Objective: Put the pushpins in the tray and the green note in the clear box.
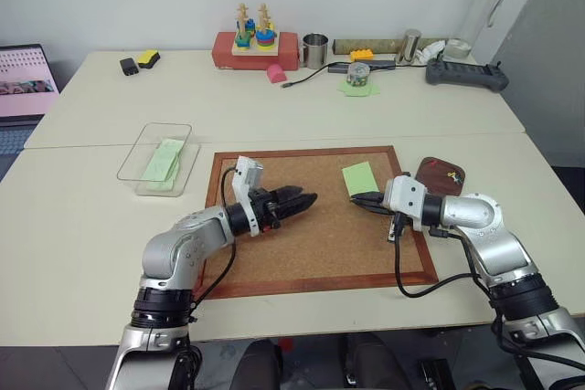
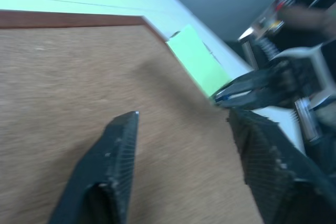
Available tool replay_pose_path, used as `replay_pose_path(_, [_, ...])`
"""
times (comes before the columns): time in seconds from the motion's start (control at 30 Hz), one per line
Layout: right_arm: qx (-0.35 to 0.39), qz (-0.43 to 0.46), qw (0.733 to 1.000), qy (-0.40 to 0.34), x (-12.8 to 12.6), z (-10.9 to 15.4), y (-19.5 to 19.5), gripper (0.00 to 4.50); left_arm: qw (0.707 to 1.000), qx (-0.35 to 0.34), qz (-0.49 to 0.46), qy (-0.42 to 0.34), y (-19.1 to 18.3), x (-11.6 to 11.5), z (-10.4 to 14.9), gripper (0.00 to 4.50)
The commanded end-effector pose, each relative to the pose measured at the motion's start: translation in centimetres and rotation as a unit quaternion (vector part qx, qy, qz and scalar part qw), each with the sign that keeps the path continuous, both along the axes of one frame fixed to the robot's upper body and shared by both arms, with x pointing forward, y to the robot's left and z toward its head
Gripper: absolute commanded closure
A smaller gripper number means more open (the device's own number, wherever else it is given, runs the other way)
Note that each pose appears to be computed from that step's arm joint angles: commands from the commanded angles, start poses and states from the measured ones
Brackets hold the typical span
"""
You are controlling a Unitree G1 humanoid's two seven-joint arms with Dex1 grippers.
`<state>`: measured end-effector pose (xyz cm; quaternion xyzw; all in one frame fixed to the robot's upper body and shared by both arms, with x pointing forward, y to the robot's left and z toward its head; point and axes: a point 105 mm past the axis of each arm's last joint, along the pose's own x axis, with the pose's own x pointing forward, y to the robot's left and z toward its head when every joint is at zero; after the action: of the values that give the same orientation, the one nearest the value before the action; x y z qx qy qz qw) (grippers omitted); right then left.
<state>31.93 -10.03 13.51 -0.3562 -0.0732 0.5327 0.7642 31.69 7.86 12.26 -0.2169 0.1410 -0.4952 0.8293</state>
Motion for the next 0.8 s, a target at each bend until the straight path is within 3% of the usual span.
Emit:
replay_pose_path(0.03, [-0.008, 0.042, 0.996, -0.073, -0.9, 2.3, 1.3, 4.50, 0.999, -0.041, -0.019, 0.006, -1.5, -0.3, 1.6, 0.64])
replay_pose_path(0.13, [-0.011, 0.062, 0.994, -0.090, -1.5, 2.8, 1.8, 4.50, 0.999, -0.046, -0.014, 0.014, -2.2, 0.1, 1.4, 0.01])
replay_pose_path(0.43, [-0.022, 0.093, 0.989, -0.108, -2.5, 3.3, 2.9, 4.50, 0.996, -0.091, -0.009, 0.020, -3.3, 0.8, 2.5, 0.01])
replay_pose_path(0.8, [-0.023, 0.110, 0.986, -0.126, -3.1, 3.4, 3.5, 4.50, 0.994, -0.107, -0.022, 0.018, -3.9, 0.7, 2.8, 1.91])
